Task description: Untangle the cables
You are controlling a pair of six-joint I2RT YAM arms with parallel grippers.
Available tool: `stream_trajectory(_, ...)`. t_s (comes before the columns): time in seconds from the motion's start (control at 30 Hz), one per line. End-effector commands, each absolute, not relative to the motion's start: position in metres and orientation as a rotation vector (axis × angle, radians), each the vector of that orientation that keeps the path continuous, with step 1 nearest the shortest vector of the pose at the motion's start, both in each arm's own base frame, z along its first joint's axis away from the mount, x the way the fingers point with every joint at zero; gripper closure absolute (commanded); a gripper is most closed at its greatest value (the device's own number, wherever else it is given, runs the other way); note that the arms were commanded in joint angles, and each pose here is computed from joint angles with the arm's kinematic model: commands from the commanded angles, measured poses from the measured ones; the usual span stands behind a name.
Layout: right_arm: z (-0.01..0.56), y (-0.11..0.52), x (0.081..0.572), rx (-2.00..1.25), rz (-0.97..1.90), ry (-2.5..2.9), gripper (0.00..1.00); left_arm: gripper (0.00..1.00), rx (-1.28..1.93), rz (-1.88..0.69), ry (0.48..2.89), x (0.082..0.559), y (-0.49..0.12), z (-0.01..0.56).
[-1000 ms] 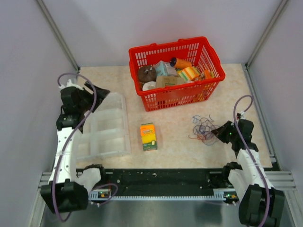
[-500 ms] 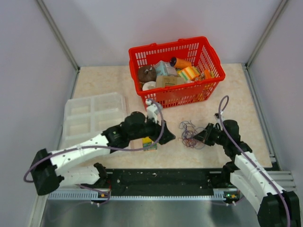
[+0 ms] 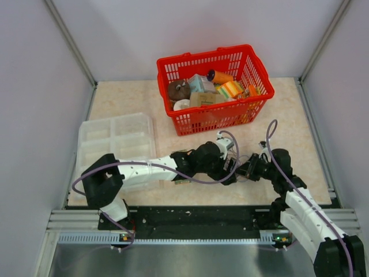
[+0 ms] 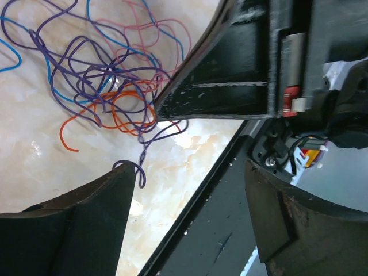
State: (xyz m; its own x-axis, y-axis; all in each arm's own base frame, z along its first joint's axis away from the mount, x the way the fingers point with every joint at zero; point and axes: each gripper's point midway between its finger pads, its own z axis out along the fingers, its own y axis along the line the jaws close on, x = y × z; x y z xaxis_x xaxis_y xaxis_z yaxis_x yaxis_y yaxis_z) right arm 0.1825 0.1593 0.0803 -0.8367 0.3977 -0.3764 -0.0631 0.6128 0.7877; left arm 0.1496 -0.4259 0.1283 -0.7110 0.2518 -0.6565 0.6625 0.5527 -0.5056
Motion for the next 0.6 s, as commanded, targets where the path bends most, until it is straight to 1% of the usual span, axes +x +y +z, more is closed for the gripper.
stream_trajectory(0.0,0.099,0.164,0.188,0.208,1.189,2.235,0.9,0.25,0.735,-1.06,2.292,0.15,-0.434,0.125)
stream_trajectory(0.07,0.097,0.161,0.188,0.217,1.164,2.24,0.89,0.23,0.733,-1.039,2.308,0.15,-0.431,0.12)
stream_trajectory(0.13,0.095,0.161,0.188,0.211,1.156,2.243,0.89,0.17,0.712,-1.023,2.321,0.151,-0.427,0.117)
stream_trajectory(0.2,0.094,0.16,0.188,0.201,1.147,2.247,0.89,0.13,0.697,-1.015,2.321,0.151,-0.423,0.117)
stream_trajectory(0.33,0.094,0.158,0.191,0.193,1.126,2.247,0.93,0.08,0.639,-0.956,2.328,0.158,-0.414,0.114)
stream_trajectory(0.4,0.095,0.16,0.189,0.184,1.141,2.248,0.96,0.03,0.573,-0.864,2.376,0.165,-0.406,0.103)
stream_trajectory(0.5,0.101,0.161,0.19,0.171,1.147,2.231,0.97,0.02,0.506,-0.735,2.443,0.174,-0.395,0.089)
stream_trajectory(0.57,0.106,0.161,0.191,0.16,1.145,2.218,0.97,0.05,0.551,-0.785,2.433,0.17,-0.402,0.09)
